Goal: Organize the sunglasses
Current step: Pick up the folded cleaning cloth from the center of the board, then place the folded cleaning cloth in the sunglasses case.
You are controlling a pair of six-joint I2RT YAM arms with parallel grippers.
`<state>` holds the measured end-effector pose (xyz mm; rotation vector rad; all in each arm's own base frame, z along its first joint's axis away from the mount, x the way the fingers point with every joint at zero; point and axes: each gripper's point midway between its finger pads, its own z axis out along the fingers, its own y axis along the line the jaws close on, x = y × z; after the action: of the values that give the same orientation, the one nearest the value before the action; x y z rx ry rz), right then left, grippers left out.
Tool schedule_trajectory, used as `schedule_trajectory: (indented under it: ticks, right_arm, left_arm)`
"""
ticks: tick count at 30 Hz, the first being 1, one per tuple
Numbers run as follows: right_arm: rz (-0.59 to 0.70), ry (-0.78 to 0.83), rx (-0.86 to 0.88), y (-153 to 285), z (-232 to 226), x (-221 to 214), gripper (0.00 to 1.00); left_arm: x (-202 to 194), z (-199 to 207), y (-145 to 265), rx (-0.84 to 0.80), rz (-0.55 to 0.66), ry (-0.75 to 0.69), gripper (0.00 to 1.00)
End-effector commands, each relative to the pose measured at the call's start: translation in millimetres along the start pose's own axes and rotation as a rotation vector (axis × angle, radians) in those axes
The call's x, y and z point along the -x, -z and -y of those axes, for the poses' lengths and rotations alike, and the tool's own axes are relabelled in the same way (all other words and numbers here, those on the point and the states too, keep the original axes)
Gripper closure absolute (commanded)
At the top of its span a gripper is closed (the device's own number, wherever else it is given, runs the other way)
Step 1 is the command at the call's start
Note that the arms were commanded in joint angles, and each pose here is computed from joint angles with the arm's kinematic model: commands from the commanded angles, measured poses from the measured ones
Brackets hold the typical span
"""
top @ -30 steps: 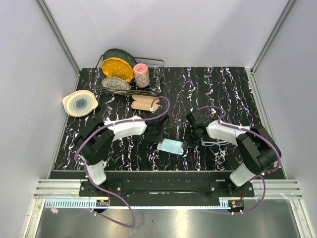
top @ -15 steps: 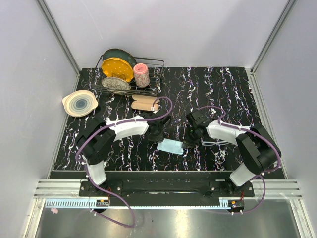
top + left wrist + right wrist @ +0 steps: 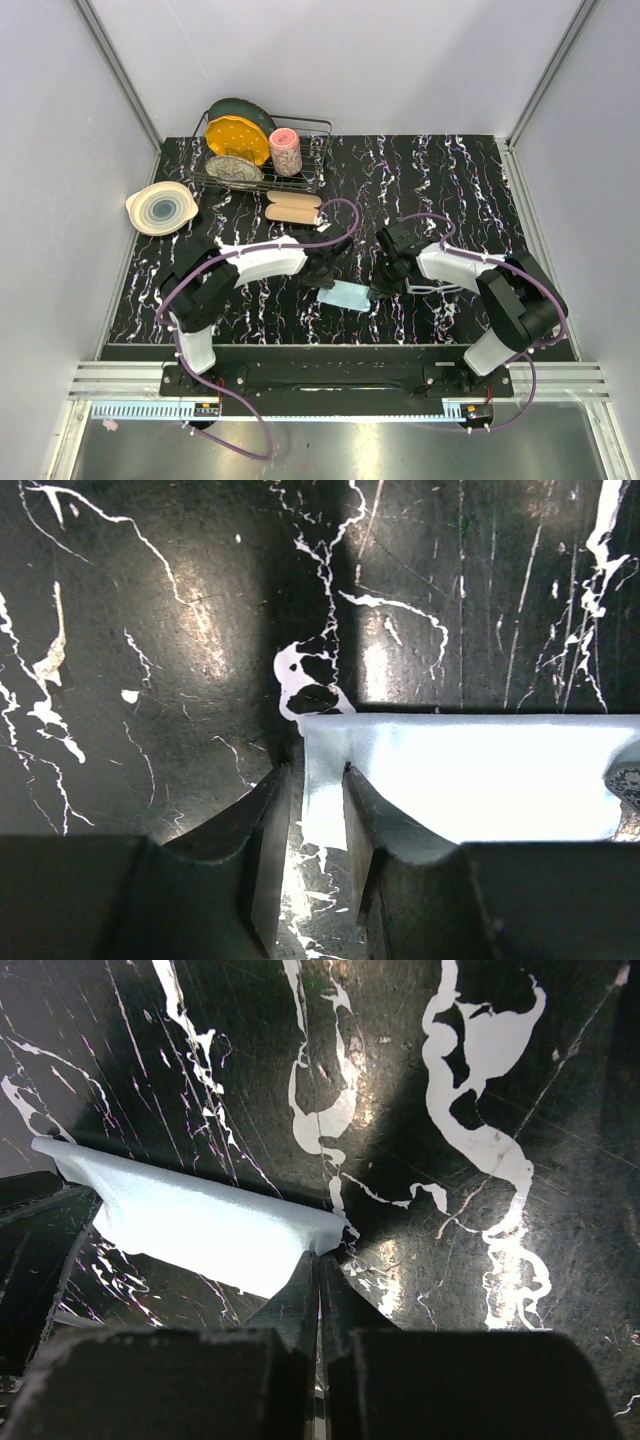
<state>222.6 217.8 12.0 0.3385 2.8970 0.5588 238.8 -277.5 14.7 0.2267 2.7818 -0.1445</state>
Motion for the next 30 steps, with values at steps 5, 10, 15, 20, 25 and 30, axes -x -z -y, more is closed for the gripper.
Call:
schedule_trajectory:
  ticks: [5,10,15,20,25,30]
  right_arm:
    - [0.016,0.021,-0.052,-8,13,-2,0.99]
    - [0.013,0.022,-0.051,-8,14,-3,0.99]
    - [0.014,0.021,-0.048,-8,14,-3,0.99]
    - [0.014,0.027,-0.034,-9,11,-3,1.0]
    - [0.031,0.061,0.008,-5,-1,2,1.0]
    - [0.079,0.09,0.046,6,-16,15,1.0]
  left_arm:
    - [-28,-4,-16,0.04,-0.097,-0.034,0.69]
    - [-30,-10,-17,0.077,-0.11,-0.03,0.84]
    - [-34,-11,-20,0.088,-0.129,-0.035,0.89]
    - [-33,-12,-19,0.096,-0.121,-0.033,0.99]
    - [-19,-8,-12,0.087,-0.092,-0.036,1.0]
    - [10,1,6,0.04,-0.029,-0.038,1.0]
